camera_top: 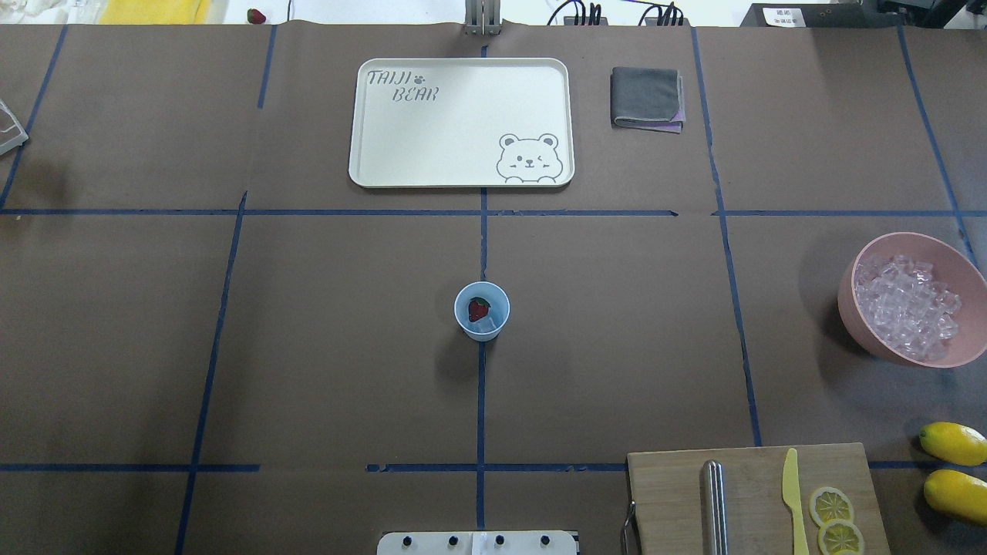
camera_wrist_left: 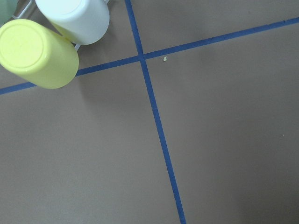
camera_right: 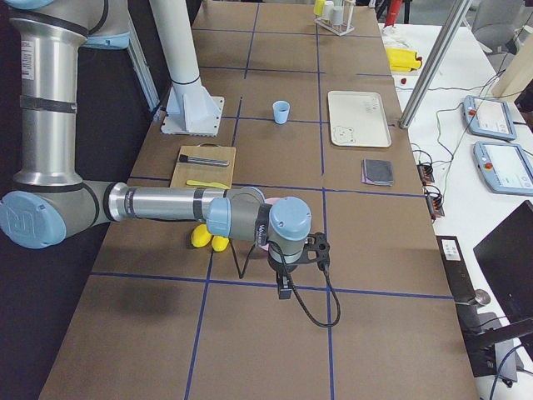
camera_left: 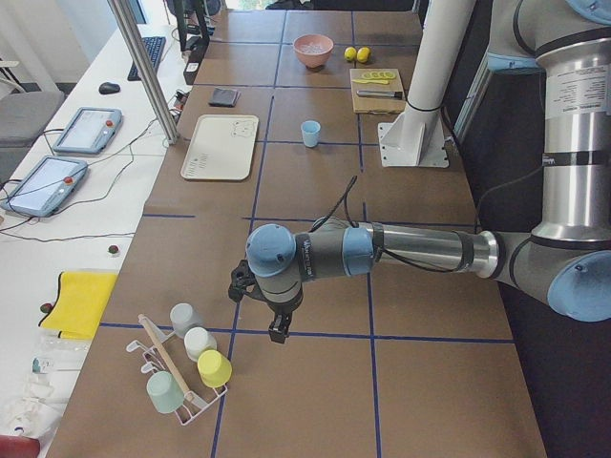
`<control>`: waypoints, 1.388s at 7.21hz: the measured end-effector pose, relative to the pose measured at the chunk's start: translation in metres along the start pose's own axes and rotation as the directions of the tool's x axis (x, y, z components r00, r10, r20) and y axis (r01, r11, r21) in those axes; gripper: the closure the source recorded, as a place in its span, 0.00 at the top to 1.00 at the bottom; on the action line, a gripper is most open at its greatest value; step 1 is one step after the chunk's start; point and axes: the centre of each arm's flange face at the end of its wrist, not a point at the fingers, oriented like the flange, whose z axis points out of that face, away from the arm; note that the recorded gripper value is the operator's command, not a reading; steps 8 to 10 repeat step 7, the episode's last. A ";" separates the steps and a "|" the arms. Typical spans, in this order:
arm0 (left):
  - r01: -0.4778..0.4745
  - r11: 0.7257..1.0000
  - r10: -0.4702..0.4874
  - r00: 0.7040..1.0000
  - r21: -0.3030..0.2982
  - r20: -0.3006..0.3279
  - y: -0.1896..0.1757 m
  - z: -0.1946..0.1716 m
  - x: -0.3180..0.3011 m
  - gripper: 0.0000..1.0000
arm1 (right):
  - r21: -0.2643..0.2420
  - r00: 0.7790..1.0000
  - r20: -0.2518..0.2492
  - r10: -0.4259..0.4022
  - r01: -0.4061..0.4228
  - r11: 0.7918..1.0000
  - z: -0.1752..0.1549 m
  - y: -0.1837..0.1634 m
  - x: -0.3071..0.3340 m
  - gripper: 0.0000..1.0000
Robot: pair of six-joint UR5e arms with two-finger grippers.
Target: Put ice and strawberries in cup
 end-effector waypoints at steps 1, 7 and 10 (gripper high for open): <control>0.004 1.000 -0.004 1.000 0.000 -0.001 0.002 0.003 -0.003 1.00 | 0.001 1.000 0.000 -0.001 0.001 1.000 0.000 0.000 -0.001 1.00; -0.006 1.000 0.008 0.997 -0.024 0.079 0.003 0.001 -0.008 1.00 | 0.010 1.000 0.000 -0.008 0.008 1.000 -0.005 -0.001 -0.005 1.00; -0.006 1.000 0.008 0.997 -0.024 0.079 0.003 0.001 -0.008 1.00 | 0.010 1.000 0.000 -0.008 0.008 1.000 -0.005 -0.001 -0.005 1.00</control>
